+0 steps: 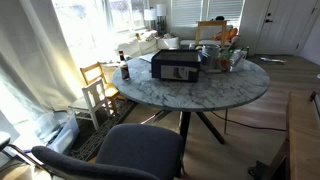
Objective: Pull the chair on the left of the dining table towards the dining table
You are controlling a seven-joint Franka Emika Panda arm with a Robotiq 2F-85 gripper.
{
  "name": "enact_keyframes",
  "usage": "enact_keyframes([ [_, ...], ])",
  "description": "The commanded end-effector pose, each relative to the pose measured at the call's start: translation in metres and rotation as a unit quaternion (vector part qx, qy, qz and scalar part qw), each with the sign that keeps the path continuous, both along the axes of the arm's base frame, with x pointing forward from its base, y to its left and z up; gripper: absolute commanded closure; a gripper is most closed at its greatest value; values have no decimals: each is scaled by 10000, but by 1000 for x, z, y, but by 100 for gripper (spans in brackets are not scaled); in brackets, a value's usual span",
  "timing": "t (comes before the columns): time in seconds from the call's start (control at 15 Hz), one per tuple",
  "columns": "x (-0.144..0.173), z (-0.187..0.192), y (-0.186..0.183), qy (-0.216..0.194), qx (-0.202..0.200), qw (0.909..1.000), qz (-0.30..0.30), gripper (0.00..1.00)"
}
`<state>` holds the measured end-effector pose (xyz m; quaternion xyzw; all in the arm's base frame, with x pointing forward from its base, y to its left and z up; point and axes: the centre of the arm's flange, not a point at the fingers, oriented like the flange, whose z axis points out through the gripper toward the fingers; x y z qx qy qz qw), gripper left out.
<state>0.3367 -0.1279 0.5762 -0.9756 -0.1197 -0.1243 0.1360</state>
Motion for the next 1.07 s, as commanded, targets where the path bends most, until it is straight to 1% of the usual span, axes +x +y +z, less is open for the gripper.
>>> enact_keyframes([
  [0.0,0,0,0,0,0,10000,0,0],
  [0.73,0,0,0,0,0,10000,0,0],
  [0.8,6,2,6,-16,-25,10000,-34,0],
  [0.87,13,4,18,-25,-28,9999,94,0],
  [1.0,30,6,54,16,-56,9992,397,0],
])
